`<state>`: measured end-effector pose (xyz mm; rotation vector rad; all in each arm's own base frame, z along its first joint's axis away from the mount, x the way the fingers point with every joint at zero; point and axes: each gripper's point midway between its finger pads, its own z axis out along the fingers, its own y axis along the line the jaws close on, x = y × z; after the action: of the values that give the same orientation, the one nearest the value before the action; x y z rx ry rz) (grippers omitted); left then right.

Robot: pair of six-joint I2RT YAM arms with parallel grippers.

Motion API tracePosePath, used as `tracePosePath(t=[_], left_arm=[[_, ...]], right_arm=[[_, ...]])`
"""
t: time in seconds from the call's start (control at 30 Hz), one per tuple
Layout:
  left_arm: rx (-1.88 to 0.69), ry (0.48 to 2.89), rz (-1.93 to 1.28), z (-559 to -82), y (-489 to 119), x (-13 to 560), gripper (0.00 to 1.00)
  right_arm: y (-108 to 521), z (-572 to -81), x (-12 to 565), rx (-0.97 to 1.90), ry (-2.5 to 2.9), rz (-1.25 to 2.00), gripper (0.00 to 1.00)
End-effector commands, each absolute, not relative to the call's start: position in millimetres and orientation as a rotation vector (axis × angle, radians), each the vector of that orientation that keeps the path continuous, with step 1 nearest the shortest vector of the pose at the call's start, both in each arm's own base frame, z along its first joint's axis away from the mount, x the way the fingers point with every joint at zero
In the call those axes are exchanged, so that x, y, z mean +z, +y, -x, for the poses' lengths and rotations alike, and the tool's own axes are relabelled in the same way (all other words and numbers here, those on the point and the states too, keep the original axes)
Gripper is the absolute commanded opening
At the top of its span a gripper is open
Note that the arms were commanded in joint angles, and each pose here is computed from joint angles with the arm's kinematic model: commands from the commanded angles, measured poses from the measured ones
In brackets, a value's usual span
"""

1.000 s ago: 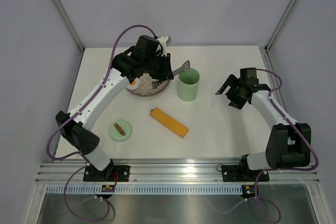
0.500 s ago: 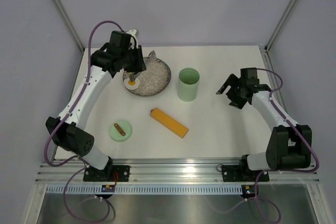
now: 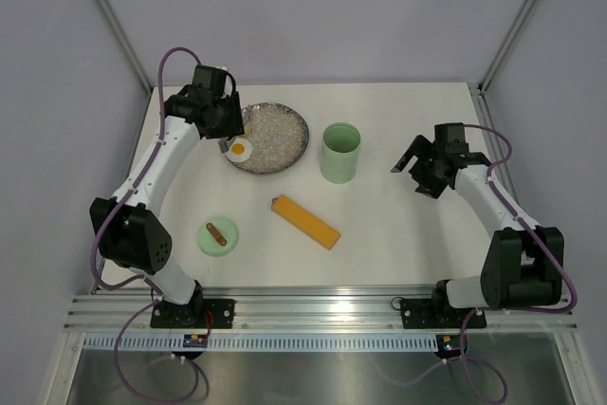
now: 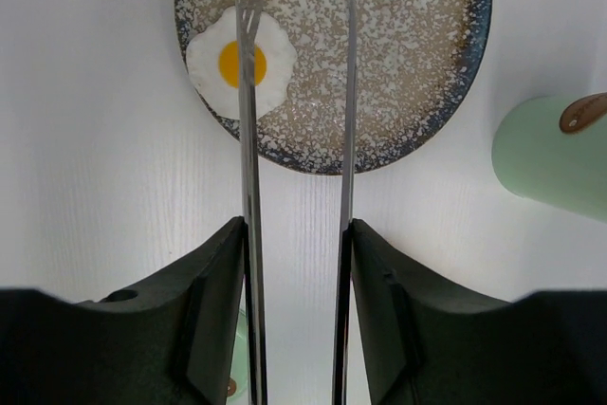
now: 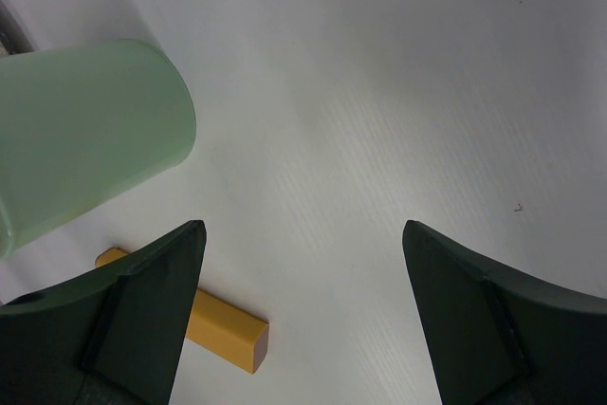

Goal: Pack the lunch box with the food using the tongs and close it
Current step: Pick up the fake food from the plate.

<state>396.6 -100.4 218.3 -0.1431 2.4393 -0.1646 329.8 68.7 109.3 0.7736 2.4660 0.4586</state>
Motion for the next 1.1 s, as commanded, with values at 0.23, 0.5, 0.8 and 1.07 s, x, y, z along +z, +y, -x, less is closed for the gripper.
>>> tracePosePath(t=[0.23, 0.5, 0.8, 1.07], left_arm=[[-0.055, 2.381, 0.178, -428, -88, 215, 0.53], [-0.022, 2.383, 0.194, -435, -86, 197, 0.54], [0.021, 2.402, 0.182, -448, -84, 180, 0.57], [0.068, 2.440, 0.178, -455, -83, 161, 0.57]], right_arm=[[67, -339, 129, 0.451, 2.416, -0.733, 0.93], [67, -338, 127, 0.449, 2.421, -0.735, 0.93], [67, -341, 125, 0.451, 2.423, -0.741, 0.93], [67, -340, 122, 0.444, 2.429, -0.745, 0.93]])
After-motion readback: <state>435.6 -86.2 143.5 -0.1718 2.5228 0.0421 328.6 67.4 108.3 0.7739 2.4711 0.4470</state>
